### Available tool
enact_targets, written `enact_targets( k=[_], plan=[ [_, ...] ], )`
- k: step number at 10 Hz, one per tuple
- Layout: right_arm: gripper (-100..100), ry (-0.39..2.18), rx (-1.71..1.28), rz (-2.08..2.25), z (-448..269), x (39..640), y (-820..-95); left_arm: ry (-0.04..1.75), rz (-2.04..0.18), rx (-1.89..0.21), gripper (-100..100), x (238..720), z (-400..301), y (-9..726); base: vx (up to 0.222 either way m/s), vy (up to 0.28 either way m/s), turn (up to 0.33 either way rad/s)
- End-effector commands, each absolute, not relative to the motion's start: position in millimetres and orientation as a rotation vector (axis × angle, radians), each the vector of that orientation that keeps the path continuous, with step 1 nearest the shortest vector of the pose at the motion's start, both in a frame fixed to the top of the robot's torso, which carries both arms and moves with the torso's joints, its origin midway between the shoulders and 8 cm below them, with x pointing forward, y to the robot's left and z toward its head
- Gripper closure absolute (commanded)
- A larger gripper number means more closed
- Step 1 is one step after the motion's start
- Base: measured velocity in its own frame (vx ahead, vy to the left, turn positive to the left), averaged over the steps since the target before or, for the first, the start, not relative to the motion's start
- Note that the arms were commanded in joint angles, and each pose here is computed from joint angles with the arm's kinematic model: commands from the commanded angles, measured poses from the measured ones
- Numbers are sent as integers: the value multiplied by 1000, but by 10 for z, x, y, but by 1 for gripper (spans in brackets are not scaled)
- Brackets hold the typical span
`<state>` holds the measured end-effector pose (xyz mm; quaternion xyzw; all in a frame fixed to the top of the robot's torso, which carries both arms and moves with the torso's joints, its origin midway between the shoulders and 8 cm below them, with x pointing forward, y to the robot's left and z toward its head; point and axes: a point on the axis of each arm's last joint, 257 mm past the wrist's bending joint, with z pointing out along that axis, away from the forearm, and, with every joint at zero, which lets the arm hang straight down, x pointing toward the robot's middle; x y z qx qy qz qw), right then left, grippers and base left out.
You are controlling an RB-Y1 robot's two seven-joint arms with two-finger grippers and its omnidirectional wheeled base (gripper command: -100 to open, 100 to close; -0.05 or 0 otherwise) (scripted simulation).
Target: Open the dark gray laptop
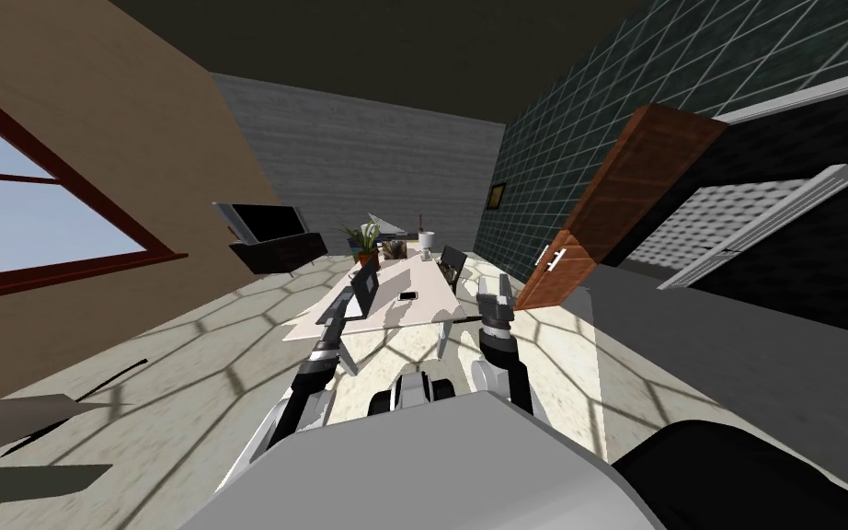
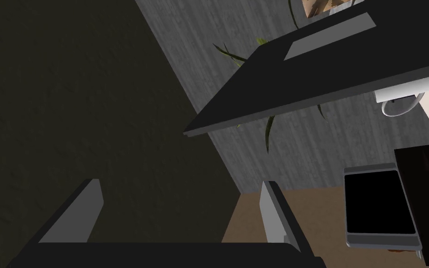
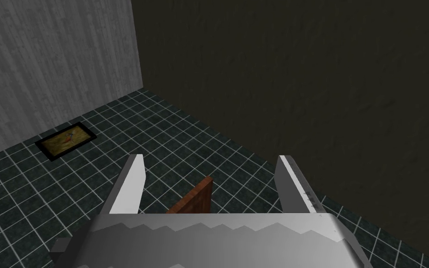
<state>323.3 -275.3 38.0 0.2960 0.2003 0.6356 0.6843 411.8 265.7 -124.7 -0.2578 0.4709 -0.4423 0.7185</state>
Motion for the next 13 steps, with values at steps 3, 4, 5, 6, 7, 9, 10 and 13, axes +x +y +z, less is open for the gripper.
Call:
enact_targets(
  k=[3,4,5,6,7,9,10,13],
  plan=[
    [0,449,663,1424,380,3233,-2752,1100,-945,-550,-100,4220,-1505,2619,136,25,-46],
    [0,449,663,1424,380,3233,-2753,1093,-950,-553,-100,4202,-1470,2626,64,19,-9],
    [0,449,663,1425,380,3233,-2752,1087,-908,-555,-100,4334,-1495,2773,-57,21,-202],
    [0,449,663,1425,381,3234,-2752,1087,-912,-554,-100,4378,-1496,2759,-94,27,-135],
    [0,449,663,1425,381,3234,-2752,1077,-870,-559,-100,4477,-1498,2915,-152,31,-217],
    [0,449,663,1425,381,3234,-2752,1063,-835,-564,-100,4628,-1482,3052,-145,36,-138],
    [0,449,663,1425,381,3234,-2752,1070,-840,-569,-100,4703,-1522,3035,-108,43,-112],
    [0,449,663,1425,381,3234,-2752,1056,-811,-579,-100,4885,-1499,3158,-64,27,-107]
  ],
)
